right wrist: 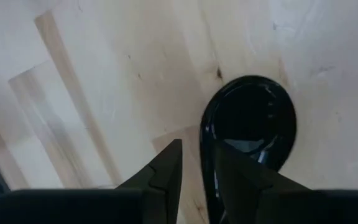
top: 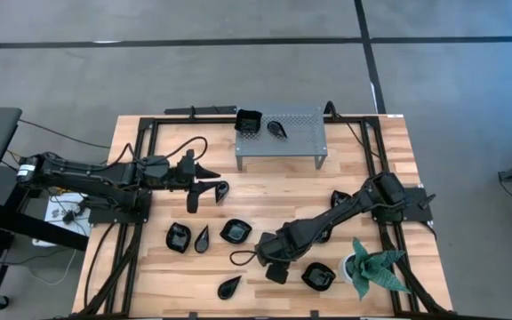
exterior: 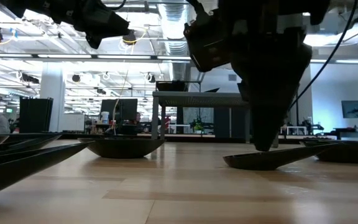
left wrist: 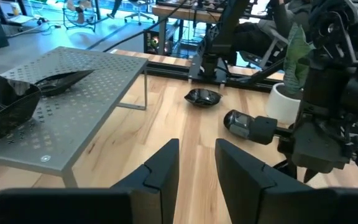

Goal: Pick & Place Mini shaped plates
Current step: Stack the drop-shaped plate on top of the drop-shaped plate on the shelf

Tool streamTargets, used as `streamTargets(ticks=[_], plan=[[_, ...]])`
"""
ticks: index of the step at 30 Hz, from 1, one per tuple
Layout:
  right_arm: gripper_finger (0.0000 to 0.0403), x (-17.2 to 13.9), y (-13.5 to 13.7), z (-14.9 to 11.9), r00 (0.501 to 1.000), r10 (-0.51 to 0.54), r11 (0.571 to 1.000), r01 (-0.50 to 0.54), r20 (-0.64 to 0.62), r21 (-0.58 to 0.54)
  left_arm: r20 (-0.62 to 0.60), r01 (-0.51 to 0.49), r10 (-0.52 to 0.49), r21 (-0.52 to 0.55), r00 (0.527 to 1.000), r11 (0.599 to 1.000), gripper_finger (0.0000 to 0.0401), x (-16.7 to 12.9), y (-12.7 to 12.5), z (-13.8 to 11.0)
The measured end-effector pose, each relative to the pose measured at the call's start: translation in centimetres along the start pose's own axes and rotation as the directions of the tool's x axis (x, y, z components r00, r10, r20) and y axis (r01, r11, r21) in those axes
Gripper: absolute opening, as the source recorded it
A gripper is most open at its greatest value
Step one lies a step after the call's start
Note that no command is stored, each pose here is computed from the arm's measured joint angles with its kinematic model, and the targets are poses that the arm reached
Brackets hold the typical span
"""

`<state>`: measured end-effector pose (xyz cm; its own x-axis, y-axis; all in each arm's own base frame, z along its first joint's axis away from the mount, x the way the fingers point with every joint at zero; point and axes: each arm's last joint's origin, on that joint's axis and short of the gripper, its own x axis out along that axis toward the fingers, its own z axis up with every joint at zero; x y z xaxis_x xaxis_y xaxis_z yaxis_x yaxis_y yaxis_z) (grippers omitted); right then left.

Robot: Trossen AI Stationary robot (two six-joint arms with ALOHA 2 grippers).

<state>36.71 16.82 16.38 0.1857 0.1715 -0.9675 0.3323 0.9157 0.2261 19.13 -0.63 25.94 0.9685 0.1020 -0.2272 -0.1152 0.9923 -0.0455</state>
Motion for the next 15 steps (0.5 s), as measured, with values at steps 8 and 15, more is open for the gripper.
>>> streamTargets(ticks=[8, 15], plan=[[0.0088, 0.03, -0.15, -0.10, 1.000, -0.027, 1.000, 0.027, 0.003, 0.001, 0.000, 0.000, 0.000, 0.000, 1.000, 1.000, 0.0106, 0.00, 0.00, 0.00], [0.0088, 0.06, -0.18, -0.07, 0.999, -0.037, 0.999, 0.037, 0.013, 0.000, 0.000, 0.000, 0.000, 0.000, 1.000, 1.000, 0.0106, 0.00, 0.00, 0.00]])
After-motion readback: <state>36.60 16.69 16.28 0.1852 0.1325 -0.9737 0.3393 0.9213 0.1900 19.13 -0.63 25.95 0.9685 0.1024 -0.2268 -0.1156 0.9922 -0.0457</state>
